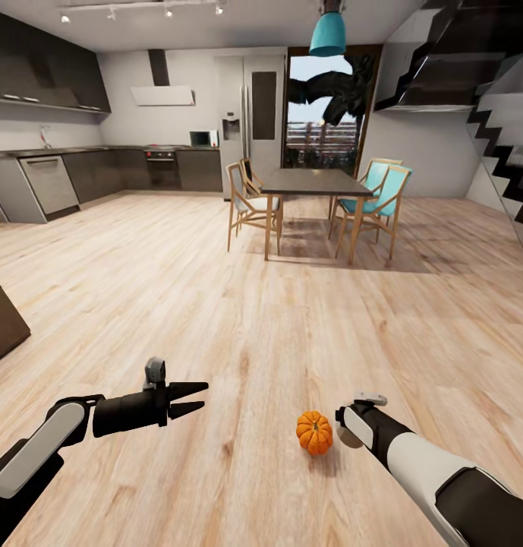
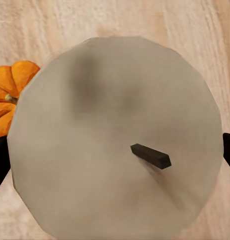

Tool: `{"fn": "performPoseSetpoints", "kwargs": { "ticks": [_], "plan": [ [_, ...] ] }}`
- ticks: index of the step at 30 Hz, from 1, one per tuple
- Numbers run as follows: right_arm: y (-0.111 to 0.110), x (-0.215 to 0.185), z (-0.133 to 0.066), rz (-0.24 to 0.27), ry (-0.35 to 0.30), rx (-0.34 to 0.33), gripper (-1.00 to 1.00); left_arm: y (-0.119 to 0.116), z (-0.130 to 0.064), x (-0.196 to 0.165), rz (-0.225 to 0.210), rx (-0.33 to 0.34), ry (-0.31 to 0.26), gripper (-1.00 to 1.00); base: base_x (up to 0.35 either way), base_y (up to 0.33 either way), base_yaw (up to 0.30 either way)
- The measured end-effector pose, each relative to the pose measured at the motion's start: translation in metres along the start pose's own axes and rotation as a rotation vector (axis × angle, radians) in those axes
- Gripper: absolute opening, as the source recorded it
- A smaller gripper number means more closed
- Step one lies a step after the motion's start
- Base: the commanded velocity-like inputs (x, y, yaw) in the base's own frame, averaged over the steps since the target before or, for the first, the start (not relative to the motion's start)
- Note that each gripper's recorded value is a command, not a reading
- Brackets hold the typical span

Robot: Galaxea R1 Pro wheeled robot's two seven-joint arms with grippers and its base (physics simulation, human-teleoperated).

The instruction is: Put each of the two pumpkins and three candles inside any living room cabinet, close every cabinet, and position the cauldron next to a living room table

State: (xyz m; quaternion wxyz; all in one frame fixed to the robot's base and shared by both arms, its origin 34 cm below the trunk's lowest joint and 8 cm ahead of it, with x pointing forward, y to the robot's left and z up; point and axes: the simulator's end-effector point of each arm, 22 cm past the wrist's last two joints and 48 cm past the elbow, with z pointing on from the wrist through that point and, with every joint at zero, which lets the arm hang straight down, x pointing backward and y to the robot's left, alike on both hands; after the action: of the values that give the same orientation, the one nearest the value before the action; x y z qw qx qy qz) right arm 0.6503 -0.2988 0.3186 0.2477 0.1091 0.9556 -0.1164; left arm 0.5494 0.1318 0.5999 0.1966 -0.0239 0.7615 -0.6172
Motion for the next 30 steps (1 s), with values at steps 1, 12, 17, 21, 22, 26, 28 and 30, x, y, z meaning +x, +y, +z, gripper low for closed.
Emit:
{"fn": "performPoseSetpoints", "kwargs": {
  "ticks": [1,12,17,21,22,26,28,30],
  "plan": [
    [0.000,-0.002,-0.002,0.001,-0.004,-0.001,-1.00,-0.002,0.000,0.000,0.004,0.001,-0.001,1.00,0.000,0.000,0.000],
    [-0.003,-0.021,-0.020,0.004,-0.019,-0.003,-1.00,-0.023,-0.001,-0.005,0.016,0.005,0.006,1.00,-0.138,0.000,0.000],
    [-0.004,-0.028,-0.028,0.005,-0.018,-0.002,-1.00,-0.033,-0.001,-0.010,0.016,0.005,0.008,1.00,-0.030,0.000,0.000],
    [-0.005,-0.035,-0.035,0.004,-0.019,-0.003,-1.00,-0.041,-0.002,-0.015,0.016,0.005,0.008,1.00,-0.001,0.000,0.000],
    [-0.005,-0.037,-0.036,0.004,-0.019,-0.002,-1.00,-0.043,-0.002,-0.016,0.016,0.005,0.008,1.00,-0.064,0.000,0.000],
    [-0.006,-0.043,-0.043,0.003,-0.019,-0.002,-1.00,-0.051,-0.002,-0.020,0.015,0.005,0.009,1.00,-0.227,0.000,0.000],
    [-0.006,-0.046,-0.046,0.004,-0.019,-0.003,-1.00,-0.055,-0.002,-0.022,0.015,0.005,0.010,1.00,-0.211,0.000,0.000],
    [-0.007,-0.050,-0.049,0.003,-0.019,-0.002,-1.00,-0.059,-0.003,-0.024,0.015,0.006,0.010,1.00,-0.076,0.000,0.000]
  ]
}}
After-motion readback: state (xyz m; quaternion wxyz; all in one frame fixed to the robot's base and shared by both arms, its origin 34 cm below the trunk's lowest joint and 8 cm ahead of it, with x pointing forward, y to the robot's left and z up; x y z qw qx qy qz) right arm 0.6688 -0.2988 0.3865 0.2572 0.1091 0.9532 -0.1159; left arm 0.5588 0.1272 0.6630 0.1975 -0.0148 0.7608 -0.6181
